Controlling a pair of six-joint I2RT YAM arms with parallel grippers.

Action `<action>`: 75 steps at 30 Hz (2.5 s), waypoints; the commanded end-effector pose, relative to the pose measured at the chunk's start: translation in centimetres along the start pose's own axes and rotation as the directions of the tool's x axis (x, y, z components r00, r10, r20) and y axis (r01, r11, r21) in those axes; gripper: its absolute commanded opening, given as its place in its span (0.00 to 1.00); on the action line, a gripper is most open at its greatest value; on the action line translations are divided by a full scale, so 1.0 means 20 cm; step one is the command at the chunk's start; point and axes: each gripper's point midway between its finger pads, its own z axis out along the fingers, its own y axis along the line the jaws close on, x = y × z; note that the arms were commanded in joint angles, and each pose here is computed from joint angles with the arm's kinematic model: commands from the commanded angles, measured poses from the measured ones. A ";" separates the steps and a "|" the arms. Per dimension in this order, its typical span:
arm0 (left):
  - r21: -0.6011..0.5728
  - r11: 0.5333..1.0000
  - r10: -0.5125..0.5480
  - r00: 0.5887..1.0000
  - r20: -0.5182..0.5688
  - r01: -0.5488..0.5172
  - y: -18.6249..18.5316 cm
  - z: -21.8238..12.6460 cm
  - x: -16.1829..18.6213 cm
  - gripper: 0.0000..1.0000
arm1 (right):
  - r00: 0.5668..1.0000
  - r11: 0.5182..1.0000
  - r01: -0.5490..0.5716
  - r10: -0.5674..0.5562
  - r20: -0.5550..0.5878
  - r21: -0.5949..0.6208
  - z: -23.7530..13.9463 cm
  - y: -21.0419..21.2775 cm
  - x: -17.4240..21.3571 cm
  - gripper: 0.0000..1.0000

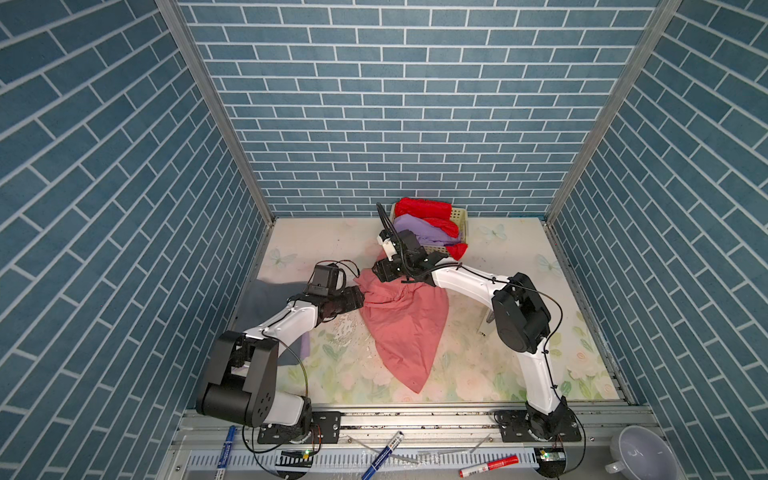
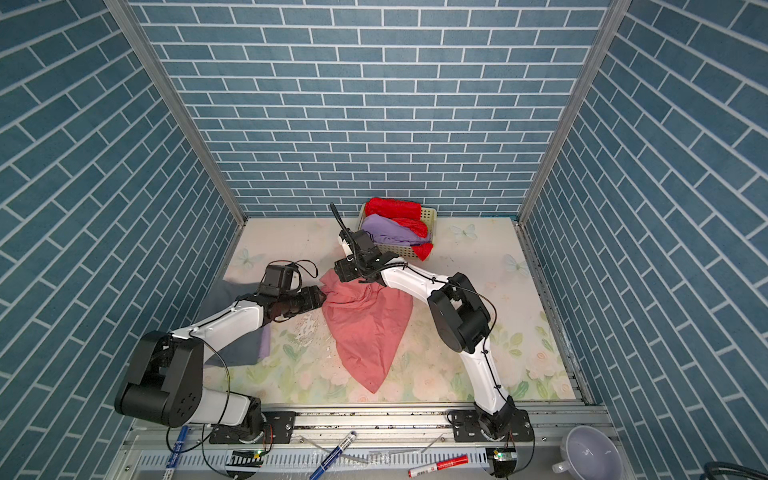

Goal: Fold and stack the t-shirts

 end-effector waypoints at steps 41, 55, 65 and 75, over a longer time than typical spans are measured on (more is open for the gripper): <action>-0.042 0.989 0.138 0.789 0.599 -0.141 -0.36 -1.04 -0.75 0.00 | 0.835 0.858 -0.149 -0.157 0.528 0.492 -1.56 -0.31 -0.58 0.00; -0.082 0.975 -0.170 0.931 0.322 0.207 0.22 -0.69 0.13 0.53 | 0.890 0.644 -0.453 0.289 0.352 0.617 -1.48 -0.68 0.68 0.66; -0.134 0.976 -0.131 0.952 0.277 0.173 0.20 -0.59 0.03 0.70 | 0.953 0.856 -0.251 0.135 0.272 0.453 -1.00 -0.51 0.30 0.69; -0.106 0.988 -0.087 0.967 0.238 0.115 0.11 -0.28 -0.18 0.73 | 0.985 0.989 -0.093 0.073 0.158 0.117 -0.33 -0.22 0.05 0.68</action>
